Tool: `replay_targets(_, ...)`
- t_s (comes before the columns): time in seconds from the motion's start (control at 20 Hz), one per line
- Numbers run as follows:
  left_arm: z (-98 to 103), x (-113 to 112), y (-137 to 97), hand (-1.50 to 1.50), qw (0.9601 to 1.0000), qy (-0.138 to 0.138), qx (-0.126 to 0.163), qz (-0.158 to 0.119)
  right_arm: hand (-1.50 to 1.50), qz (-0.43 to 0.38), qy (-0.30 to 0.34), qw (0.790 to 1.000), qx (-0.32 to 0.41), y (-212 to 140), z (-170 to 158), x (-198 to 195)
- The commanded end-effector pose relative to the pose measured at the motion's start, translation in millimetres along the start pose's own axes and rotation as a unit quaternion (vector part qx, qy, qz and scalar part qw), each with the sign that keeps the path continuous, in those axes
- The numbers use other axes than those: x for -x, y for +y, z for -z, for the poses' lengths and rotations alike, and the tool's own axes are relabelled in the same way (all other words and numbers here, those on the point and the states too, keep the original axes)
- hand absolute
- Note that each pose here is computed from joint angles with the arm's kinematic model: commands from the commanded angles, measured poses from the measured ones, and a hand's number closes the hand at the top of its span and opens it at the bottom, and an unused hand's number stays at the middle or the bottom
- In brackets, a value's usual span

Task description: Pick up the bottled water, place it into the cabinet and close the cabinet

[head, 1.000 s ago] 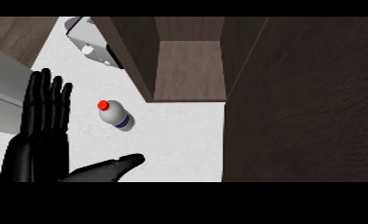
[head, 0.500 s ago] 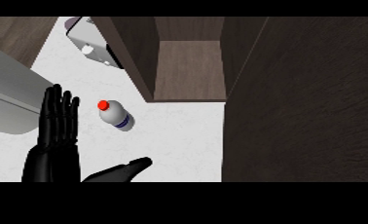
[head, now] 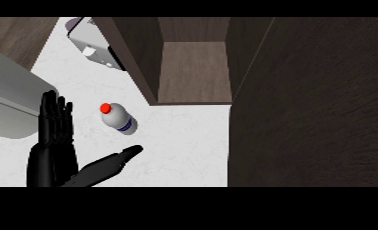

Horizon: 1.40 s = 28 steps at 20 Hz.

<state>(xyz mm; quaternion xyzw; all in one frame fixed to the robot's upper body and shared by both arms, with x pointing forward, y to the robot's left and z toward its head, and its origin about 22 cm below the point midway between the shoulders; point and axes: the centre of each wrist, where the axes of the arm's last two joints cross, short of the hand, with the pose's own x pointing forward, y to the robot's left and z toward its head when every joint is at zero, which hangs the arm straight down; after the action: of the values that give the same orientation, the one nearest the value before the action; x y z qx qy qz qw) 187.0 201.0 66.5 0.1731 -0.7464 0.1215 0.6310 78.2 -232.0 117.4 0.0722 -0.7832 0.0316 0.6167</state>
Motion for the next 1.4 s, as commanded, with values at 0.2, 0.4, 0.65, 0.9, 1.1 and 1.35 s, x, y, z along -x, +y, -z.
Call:
replay_targets(0.2, 2, 60, 10, -1.50, 0.9996, 0.026, -0.006, 0.007, -1.50, -0.007, -0.025, 1.000, -0.007, 0, -19, -45)
replay_targets(0.4, 25, 96, 29, -1.50, 0.9990, 0.040, -0.016, -0.007, -1.50, 0.002, -0.024, 1.000, -0.006, 9, -22, -19)
replay_targets(0.65, 23, 125, 21, -1.50, 0.9983, 0.050, -0.027, -0.011, -1.50, -0.006, -0.023, 1.000, -0.014, -4, -31, -41)
replay_targets(0.9, 20, 160, 31, -1.50, 0.9982, 0.035, -0.048, -0.003, -1.50, -0.011, -0.029, 1.000, -0.004, 8, -27, -43)
replay_targets(1.1, 13, 192, 38, -1.50, 0.9970, 0.056, -0.044, -0.029, -1.50, -0.001, -0.018, 1.000, -0.007, 2, -36, -20)
replay_targets(1.35, 31, 198, 14, -1.50, 0.9951, 0.063, 0.015, -0.075, -1.50, 0.009, -0.024, 1.000, -0.011, 10, -36, -36)
